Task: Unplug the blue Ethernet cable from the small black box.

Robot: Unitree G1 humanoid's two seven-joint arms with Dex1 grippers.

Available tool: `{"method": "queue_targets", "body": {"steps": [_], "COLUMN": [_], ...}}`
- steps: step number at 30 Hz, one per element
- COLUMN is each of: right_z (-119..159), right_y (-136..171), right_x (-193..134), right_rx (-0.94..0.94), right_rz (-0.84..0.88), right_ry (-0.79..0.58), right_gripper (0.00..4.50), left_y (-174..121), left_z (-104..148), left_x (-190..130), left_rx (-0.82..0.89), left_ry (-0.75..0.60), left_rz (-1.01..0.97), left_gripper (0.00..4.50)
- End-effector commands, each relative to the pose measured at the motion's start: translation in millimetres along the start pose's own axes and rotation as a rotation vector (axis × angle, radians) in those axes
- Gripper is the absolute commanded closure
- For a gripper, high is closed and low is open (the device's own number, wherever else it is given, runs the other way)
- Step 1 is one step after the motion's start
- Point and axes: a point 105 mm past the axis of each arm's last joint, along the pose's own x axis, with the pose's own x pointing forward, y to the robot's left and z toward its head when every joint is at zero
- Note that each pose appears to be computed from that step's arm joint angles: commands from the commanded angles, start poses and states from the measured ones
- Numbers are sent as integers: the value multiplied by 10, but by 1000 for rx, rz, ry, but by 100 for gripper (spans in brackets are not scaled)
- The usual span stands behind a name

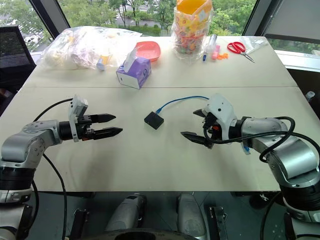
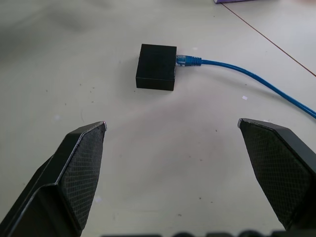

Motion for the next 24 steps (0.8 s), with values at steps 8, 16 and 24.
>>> {"method": "queue_targets", "body": {"steps": [8, 16, 24], "right_z": [204, 258, 249], "right_y": [-187, -314, -454], "right_x": [140, 580, 1019], "right_rx": [-170, -317, -418], "right_rz": [26, 152, 231], "right_ry": [-30, 17, 81], "right_gripper": [0, 0, 0], "left_y": [-60, -106, -172], "left_z": [122, 132, 117], "left_x": [9, 65, 106], "left_rx": [36, 44, 39], "left_ry": [-35, -42, -58], "left_rz": [-15, -30, -35], "left_gripper": [2, 2, 2]}}
